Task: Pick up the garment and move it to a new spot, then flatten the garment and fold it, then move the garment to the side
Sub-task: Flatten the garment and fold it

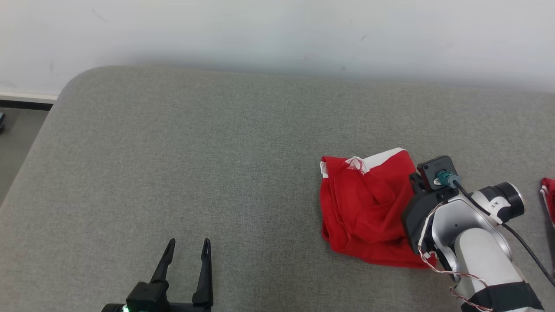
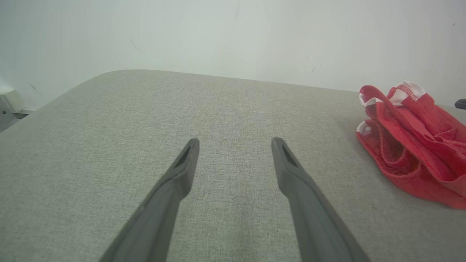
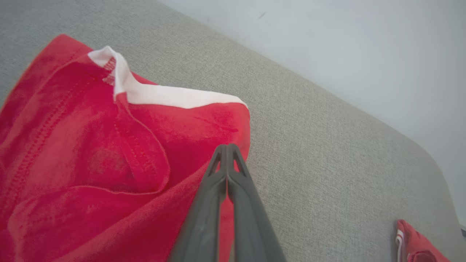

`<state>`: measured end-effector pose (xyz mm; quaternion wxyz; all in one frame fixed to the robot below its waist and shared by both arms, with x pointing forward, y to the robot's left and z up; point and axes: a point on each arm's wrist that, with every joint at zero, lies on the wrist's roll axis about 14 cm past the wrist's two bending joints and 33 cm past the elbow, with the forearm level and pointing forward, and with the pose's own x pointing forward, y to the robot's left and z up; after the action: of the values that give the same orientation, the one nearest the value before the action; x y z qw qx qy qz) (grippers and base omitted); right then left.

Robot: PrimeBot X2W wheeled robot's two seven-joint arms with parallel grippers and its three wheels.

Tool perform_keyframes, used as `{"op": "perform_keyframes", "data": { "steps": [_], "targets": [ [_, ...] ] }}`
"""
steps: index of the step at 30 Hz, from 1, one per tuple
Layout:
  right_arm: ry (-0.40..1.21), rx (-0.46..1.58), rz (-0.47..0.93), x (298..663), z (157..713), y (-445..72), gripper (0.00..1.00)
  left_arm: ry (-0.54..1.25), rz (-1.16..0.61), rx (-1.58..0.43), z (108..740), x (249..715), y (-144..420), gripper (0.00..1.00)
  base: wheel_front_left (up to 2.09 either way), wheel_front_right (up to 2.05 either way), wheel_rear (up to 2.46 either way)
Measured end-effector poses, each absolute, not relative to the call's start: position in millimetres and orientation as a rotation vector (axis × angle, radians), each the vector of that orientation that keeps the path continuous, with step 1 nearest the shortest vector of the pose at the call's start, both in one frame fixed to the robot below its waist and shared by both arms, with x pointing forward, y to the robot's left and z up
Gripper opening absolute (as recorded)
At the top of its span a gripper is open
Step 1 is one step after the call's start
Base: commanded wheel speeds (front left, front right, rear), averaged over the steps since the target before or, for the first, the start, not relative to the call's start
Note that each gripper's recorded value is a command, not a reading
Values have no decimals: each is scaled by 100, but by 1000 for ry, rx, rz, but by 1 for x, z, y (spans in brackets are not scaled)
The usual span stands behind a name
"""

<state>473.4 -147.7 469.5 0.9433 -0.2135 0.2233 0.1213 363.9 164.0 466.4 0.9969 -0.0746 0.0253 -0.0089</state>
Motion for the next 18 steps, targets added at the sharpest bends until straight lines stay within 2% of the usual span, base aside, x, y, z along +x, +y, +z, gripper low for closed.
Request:
{"op": "perform_keyframes", "data": {
  "steps": [1,2,3,9,18],
  "targets": [
    [448,-428,251,475,470,-146,16,51,-16,-149,466,364,165,100,0,0,0],
    [436,-414,256,478,472,-143,46,51,-14,-148,466,364,165,100,0,0,0],
    [424,-392,263,479,474,-138,100,53,-11,-148,465,364,166,100,0,0,0],
    [406,-310,313,473,475,-114,100,60,-3,-147,463,364,169,100,0,0,0],
    [477,-300,310,458,459,-125,100,62,-19,-141,463,366,164,100,0,0,0]
  ]
}}
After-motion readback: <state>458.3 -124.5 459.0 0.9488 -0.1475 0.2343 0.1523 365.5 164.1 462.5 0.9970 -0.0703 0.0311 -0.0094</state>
